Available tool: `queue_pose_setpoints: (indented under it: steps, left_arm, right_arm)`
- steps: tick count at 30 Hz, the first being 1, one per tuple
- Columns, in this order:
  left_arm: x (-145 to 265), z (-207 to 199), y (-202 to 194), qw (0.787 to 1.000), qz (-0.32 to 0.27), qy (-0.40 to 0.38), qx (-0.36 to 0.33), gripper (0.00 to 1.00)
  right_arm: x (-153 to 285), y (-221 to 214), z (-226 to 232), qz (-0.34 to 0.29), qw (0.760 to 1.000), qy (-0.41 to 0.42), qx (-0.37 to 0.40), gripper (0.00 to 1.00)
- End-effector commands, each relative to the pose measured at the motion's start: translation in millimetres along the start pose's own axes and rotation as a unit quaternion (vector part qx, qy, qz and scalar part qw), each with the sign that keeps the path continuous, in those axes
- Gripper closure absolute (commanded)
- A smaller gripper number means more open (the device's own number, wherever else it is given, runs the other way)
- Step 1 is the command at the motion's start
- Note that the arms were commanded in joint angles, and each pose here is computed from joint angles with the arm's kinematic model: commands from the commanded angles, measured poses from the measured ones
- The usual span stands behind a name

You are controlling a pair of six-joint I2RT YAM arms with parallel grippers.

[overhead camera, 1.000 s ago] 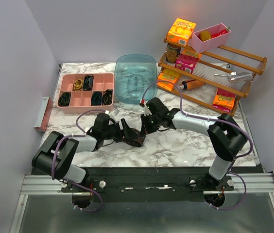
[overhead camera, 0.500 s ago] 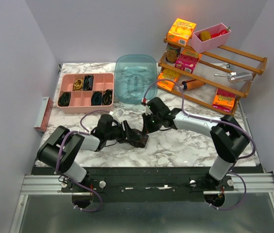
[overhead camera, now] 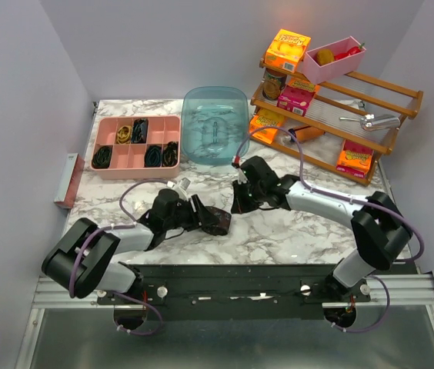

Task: Roll the ties
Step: Roll the tie at the center of the board, then pick up the tie at the center of the board.

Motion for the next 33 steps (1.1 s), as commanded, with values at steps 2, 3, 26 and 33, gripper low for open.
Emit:
queue_pose_setpoints:
  steps: [2,3,26,33]
  left_arm:
    - [7,19,-4,0.996,-0.05,0.054,0.044,0.4]
    - [7,19,-1,0.996,-0.064,0.05,0.048,0.4]
    - [-1,1,-22,0.998,-0.042,0.008,0.052,0.27]
    - [-13,-17,-26,0.996,-0.03,-0.057,0.054,0.36]
  right_arm:
    - [-16,-40,-11,0.08,0.996,-0.004,-0.026,0.99]
    - [-17,-41,-9,0.083,0.996,0.001,-0.027,1.0]
    - [-57,-46,6,0.12,0.992,0.02,-0.016,0.99]
    - [-58,-44,1,0.116,0.993,0.013,0.014,0.99]
Point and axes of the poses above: each gripper's point midway between its finger pads, its own x axis back along the fingers, its own z axis along the line the jaws close on, y = z × x, the point moved 1 cm from there along x, back along the fingers, and after that the axes turned 10 degrees about -x, right-handed, at the moved point
